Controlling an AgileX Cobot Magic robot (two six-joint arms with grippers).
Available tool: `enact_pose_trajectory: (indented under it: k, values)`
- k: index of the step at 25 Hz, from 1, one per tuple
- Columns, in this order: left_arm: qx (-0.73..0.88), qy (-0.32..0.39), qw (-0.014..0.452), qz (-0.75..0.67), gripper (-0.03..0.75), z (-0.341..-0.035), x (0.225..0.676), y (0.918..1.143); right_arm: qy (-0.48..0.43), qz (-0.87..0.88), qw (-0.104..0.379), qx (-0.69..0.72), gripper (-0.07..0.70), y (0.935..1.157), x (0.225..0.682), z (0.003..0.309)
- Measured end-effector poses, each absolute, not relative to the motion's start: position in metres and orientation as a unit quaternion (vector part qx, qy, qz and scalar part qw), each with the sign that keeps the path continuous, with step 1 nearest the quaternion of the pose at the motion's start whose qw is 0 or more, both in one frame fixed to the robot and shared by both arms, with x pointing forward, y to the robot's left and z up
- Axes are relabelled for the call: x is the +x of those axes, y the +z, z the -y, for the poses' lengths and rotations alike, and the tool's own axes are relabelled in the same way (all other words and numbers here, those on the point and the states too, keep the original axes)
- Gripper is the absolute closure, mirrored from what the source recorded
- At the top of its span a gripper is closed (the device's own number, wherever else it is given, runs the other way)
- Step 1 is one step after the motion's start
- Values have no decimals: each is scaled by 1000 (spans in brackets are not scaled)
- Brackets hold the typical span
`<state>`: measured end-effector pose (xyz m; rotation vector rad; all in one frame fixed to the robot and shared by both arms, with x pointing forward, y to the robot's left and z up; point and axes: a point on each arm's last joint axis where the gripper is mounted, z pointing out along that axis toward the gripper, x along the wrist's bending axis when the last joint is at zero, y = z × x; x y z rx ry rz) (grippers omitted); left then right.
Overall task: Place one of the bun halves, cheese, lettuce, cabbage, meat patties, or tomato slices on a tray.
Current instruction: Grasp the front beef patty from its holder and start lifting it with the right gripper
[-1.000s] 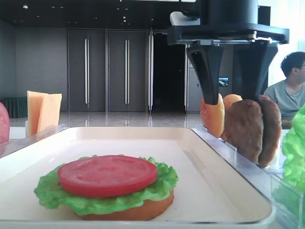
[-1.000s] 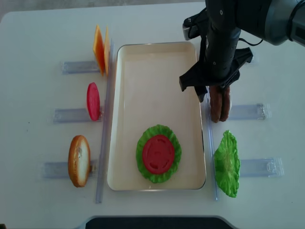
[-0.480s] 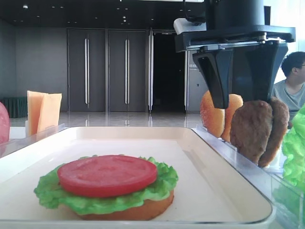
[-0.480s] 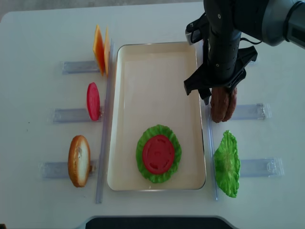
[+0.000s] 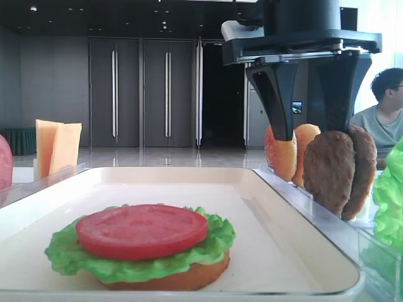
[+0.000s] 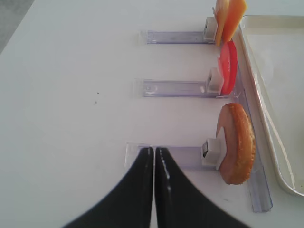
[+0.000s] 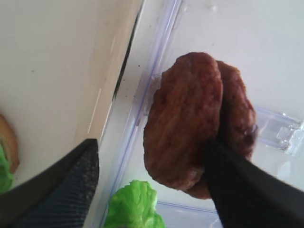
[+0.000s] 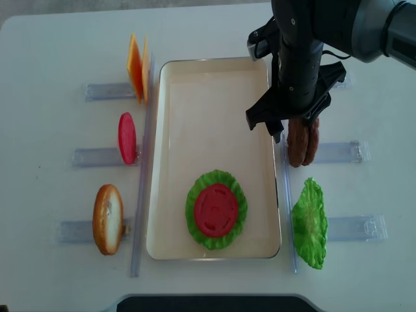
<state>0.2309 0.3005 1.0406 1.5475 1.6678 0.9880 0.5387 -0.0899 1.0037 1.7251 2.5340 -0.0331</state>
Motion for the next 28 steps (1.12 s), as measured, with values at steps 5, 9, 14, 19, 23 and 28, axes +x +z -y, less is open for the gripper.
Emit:
enact_pose_trajectory:
  k: [5, 9, 14, 19, 23, 28]
  values:
    - [590, 377, 325, -636, 722, -301, 231, 1041, -5, -825, 40, 564, 171, 1009, 540, 88]
    - [590, 377, 325, -636, 722, -301, 231, 1041, 8, -823, 48, 566, 171, 1014, 542, 88]
    - [590, 377, 325, -636, 722, -301, 231, 1041, 7, -823, 55, 566, 171, 1014, 543, 89]
    - [590, 377, 325, -636, 722, -301, 231, 1041, 8, -822, 54, 567, 171, 1014, 542, 89]
    - [590, 377, 325, -636, 722, -301, 231, 1041, 15, -818, 33, 573, 171, 1014, 540, 85]
    - [590, 377, 325, -636, 722, -301, 231, 1041, 20, -819, 19, 573, 171, 1014, 536, 80]
